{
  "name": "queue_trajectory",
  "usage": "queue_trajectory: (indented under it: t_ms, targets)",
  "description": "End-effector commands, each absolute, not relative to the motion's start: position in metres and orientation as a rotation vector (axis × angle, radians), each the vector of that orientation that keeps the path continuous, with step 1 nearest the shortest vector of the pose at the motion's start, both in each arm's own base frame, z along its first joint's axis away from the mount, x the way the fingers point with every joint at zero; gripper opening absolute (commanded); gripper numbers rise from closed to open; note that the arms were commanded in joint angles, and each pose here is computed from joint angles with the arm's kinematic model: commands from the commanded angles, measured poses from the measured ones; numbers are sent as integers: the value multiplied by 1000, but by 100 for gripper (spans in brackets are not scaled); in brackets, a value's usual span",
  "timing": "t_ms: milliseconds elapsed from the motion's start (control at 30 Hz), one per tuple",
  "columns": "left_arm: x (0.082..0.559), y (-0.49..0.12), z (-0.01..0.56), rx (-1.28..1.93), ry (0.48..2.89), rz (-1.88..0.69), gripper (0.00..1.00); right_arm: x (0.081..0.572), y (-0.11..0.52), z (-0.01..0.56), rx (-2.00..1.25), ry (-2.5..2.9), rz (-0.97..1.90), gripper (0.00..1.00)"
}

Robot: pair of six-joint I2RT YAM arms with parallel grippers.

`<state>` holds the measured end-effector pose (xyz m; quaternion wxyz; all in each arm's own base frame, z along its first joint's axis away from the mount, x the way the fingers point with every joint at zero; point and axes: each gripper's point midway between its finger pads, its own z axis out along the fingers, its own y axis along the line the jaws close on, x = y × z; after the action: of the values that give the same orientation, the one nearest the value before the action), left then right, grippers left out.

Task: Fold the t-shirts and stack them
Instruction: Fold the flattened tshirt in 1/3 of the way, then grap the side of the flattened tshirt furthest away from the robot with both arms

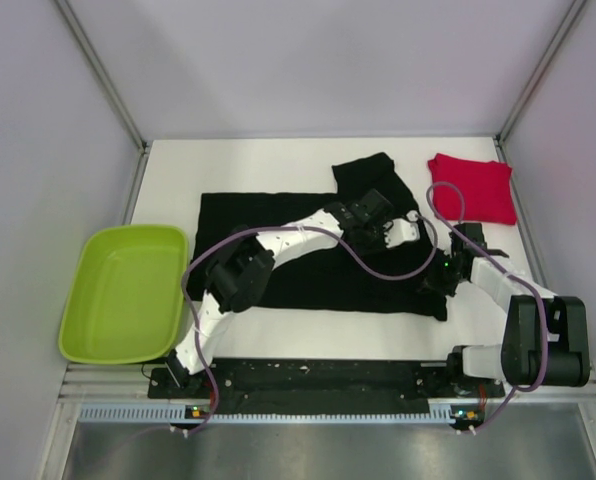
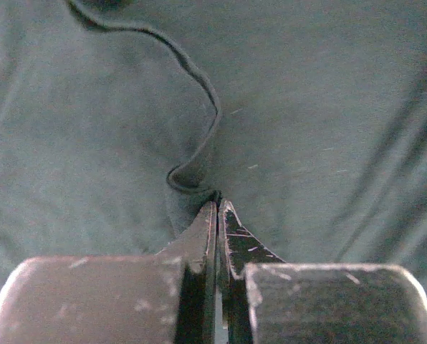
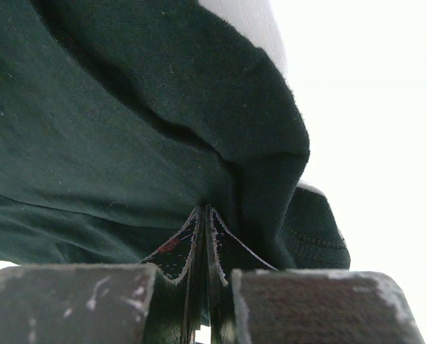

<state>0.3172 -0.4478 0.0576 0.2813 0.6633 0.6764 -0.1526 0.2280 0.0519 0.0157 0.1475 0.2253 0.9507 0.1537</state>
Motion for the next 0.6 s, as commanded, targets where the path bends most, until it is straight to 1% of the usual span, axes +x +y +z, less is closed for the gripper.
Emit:
queue_trajectory:
  t_ms: [0,100,167,200,233,267,300,367,400,467,500,533,567]
  targets:
    - [376,-424,77,1446,1958,-229,0,216,37,4,687,2782,334,0]
    - [398,-412,77,1302,2037,-247,0,215,38,2,688,2793,335,0]
    - [402,-407,75,1282,2054,-245,1,215,38,2,687,2796,336,0]
    - [402,-406,73,1292,2057,-240,8,215,38,1,688,2799,338,0]
    - [400,-404,72,1301,2061,-236,24,215,38,2,683,2800,339,0]
    - [399,-402,73,1307,2066,-233,37,216,39,2,680,2799,344,0]
    - [396,-401,73,1314,2071,-231,44,218,40,4,665,2796,358,0]
    - [405,-389,86,1283,2065,-156,50,229,46,16,627,2765,416,0]
    - [408,-384,94,1277,2058,-139,51,240,50,28,595,2729,459,4]
    - [417,-369,118,1256,2030,-96,55,268,60,67,475,2627,539,24]
    - [421,-361,131,1253,2015,-81,57,284,65,92,400,2565,569,31]
    - [427,-349,146,1248,1999,-64,58,309,68,131,315,2462,585,37]
    - [431,-336,155,1245,1999,-47,59,327,69,162,241,2385,585,41]
